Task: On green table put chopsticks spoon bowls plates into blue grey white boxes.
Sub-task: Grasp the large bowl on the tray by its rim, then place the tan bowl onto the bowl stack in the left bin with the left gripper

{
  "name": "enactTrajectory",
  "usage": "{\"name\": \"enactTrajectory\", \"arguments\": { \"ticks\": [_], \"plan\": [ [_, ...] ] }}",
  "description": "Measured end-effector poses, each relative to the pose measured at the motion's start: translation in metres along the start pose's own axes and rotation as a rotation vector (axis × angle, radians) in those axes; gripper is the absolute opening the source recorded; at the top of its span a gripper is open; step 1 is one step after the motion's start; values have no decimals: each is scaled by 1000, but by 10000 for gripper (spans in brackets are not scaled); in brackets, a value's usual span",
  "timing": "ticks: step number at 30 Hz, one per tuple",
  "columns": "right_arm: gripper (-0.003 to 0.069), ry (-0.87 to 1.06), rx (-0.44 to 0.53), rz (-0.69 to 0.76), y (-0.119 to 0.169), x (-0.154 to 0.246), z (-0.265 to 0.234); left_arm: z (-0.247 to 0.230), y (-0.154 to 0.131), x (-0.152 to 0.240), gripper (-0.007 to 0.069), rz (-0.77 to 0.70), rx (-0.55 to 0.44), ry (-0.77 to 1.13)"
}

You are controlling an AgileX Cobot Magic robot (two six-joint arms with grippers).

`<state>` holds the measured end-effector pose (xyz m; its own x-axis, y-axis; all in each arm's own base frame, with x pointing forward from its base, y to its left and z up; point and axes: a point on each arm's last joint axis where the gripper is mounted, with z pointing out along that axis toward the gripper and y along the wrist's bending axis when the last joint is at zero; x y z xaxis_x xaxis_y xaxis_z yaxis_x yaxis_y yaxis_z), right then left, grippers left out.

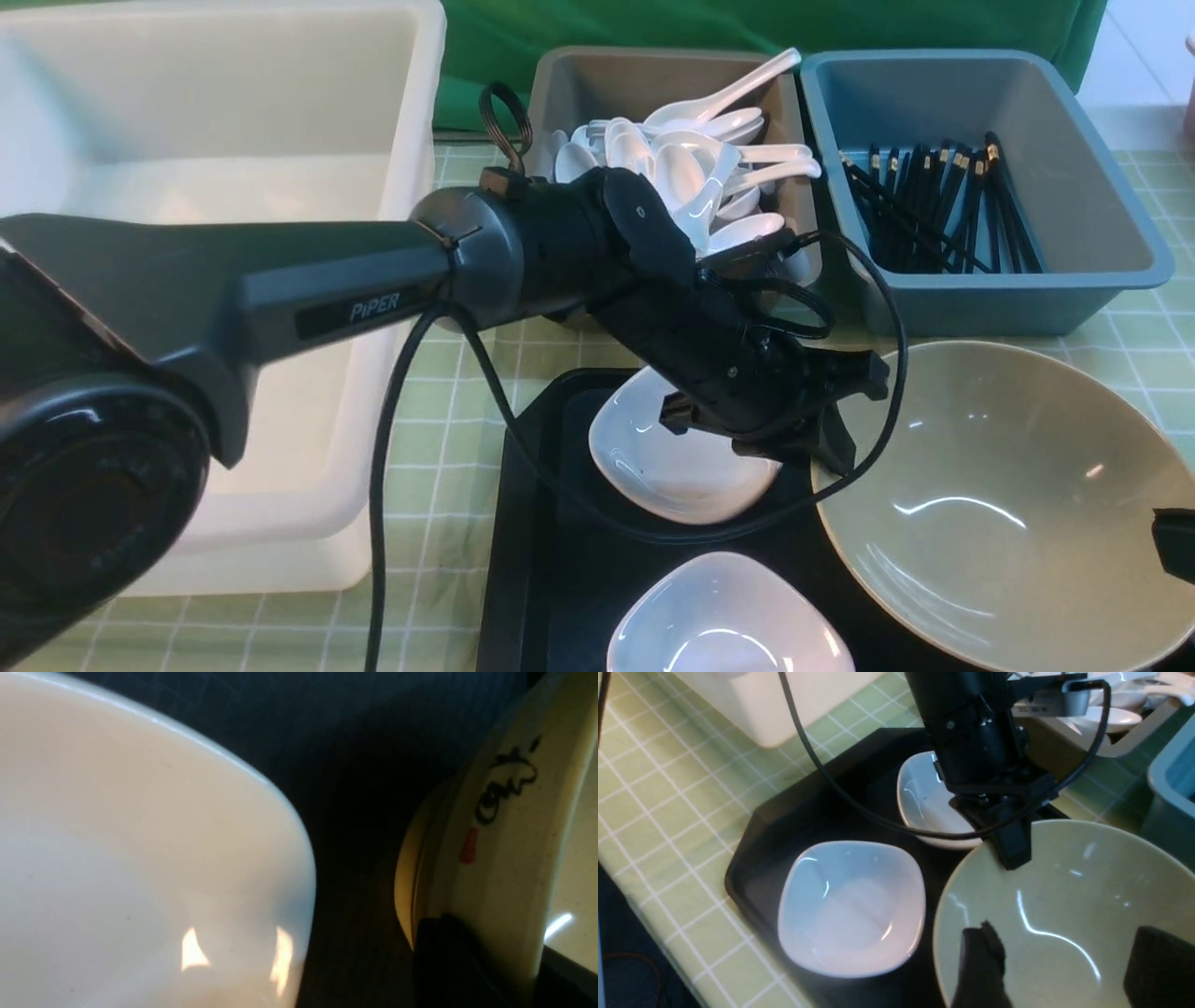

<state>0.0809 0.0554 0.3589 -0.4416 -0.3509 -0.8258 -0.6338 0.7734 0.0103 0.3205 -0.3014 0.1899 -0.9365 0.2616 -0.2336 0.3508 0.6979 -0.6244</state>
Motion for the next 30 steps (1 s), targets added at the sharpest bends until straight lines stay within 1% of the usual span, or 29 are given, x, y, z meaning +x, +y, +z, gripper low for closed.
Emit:
{"name": "enactTrajectory", "arguments": {
  "ticks": [4, 7, 9, 10, 11, 13, 15, 17, 18, 21, 22, 23, 24, 27, 28, 29, 30],
  "plan": [
    [422, -7, -10, 28, 1, -1, 0, -32, -2, -5, 17, 52, -2, -32],
    [417, -22, -33, 27, 3, -5, -3, -83, -3, -11, 17, 74, 16, -89],
    [402, -40, -52, -14, 6, -13, -9, -127, -2, -12, 17, 86, 26, -143],
    [386, -53, -68, -34, 7, -19, -11, -149, 3, -12, 17, 78, 24, -171],
    [358, -67, -93, -52, 8, -29, -14, -177, 7, -8, 17, 72, 25, -195],
    [316, -78, -132, -83, 9, -44, -14, -215, 13, 0, 17, 69, 17, -232],
    [234, -75, -188, -139, 8, -62, -9, -257, 21, 14, 17, 73, -19, -284],
    [123, -57, -252, -163, 5, -81, 3, -296, 30, 35, 17, 57, -86, -356],
    [81, -49, -280, -168, 4, -90, 10, -310, 35, 46, 17, 35, -116, -389],
    [33, -23, -355, -210, 7, -113, 31, -342, 54, 78, 17, -67, -185, -473],
    [31, -20, -361, -213, 7, -114, 33, -344, 55, 81, 17, -78, -189, -480],
    [26, -5, -388, -232, 11, -121, 42, -353, 65, 91, 17, -131, -212, -510],
    [24, 17, -431, -268, 20, -130, 56, -362, 83, 107, 17, -234, -241, -546],
    [24, 56, -488, -319, 39, -139, 79, -374, 118, 127, 17, -394, -285, -600],
    [24, 62, -495, -328, 42, -140, 82, -375, 124, 129, 17, -417, -292, -605],
    [24, 89, -520, -356, 53, -140, 92, -378, 145, 134, 17, -494, -311, -613],
    [24, 100, -530, -367, 57, -140, 96, -379, 153, 136, 17, -522, -316, -615]
  ]
}}
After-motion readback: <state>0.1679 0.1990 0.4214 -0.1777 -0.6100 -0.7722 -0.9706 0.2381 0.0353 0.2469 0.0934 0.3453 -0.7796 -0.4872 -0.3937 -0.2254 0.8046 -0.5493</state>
